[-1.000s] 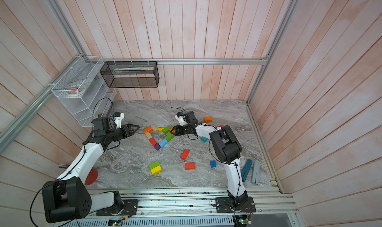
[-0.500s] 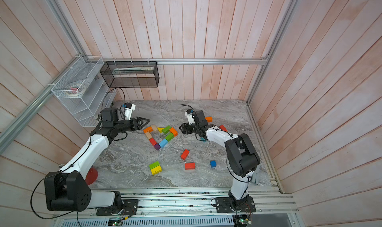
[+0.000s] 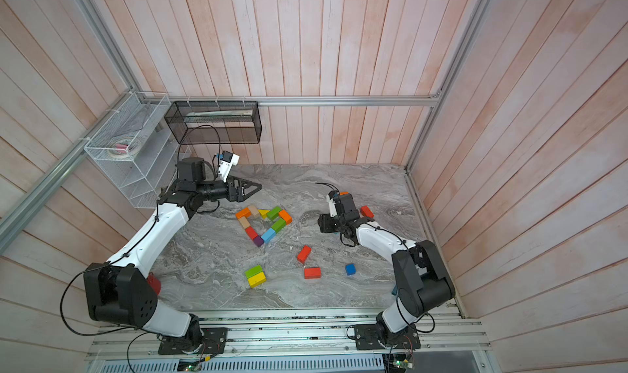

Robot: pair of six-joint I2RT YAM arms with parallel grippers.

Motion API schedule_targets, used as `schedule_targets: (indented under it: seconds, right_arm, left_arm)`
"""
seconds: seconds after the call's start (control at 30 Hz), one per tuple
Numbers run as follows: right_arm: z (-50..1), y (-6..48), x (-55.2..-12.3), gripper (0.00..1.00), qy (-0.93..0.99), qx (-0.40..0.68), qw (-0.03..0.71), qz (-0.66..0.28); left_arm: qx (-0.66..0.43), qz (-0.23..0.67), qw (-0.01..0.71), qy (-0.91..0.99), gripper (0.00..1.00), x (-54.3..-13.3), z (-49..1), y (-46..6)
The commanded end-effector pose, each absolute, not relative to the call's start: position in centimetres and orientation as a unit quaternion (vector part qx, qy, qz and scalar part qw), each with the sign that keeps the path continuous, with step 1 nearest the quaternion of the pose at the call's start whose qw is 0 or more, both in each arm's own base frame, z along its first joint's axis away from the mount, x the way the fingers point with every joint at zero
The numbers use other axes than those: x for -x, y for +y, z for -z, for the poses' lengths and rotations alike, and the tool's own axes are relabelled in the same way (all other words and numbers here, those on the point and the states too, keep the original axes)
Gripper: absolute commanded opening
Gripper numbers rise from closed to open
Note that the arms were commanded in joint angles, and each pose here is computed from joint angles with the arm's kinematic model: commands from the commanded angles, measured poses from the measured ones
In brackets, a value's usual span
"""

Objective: Assemble a heart with building blocks
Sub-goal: Pick up the building block from the center of the board.

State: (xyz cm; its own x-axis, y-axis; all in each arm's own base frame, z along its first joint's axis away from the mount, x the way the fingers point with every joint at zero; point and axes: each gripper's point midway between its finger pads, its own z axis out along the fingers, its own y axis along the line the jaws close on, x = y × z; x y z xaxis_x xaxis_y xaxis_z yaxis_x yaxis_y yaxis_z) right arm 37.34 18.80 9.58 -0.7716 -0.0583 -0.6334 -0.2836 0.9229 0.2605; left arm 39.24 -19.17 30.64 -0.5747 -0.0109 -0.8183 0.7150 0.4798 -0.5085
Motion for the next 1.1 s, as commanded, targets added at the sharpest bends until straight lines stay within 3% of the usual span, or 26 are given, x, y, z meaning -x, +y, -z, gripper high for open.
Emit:
schedule_targets:
  seconds: [0.0, 0.33, 0.7, 1.07]
  right_arm:
    - [-8.3, 16.5, -36.4, 0.62, 0.939, 0.061, 0.305, -0.145]
    - [-6.4, 13.9, -35.1, 0.54, 0.952, 0.003, 0.283, -0.119]
    - [-8.9, 12.6, -40.0, 0.48, 0.942, 0.040, 0.317, -0.099]
    - [-7.1, 13.1, -44.1, 0.46, 0.955, 0.082, 0.277, -0.062]
  left_arm:
    - [-0.275, 0.477, 0.415, 0.724, 1.00, -38.7, -32.6, -20.1]
    - [-0.299, 0.481, 0.428, 0.704, 1.00, -36.6, -32.9, -20.3]
    - [-0.295, 0.485, 0.420, 0.708, 1.00, -36.2, -32.3, -20.3]
    - [-0.301, 0.483, 0.422, 0.706, 1.00, -35.6, -32.3, -20.4]
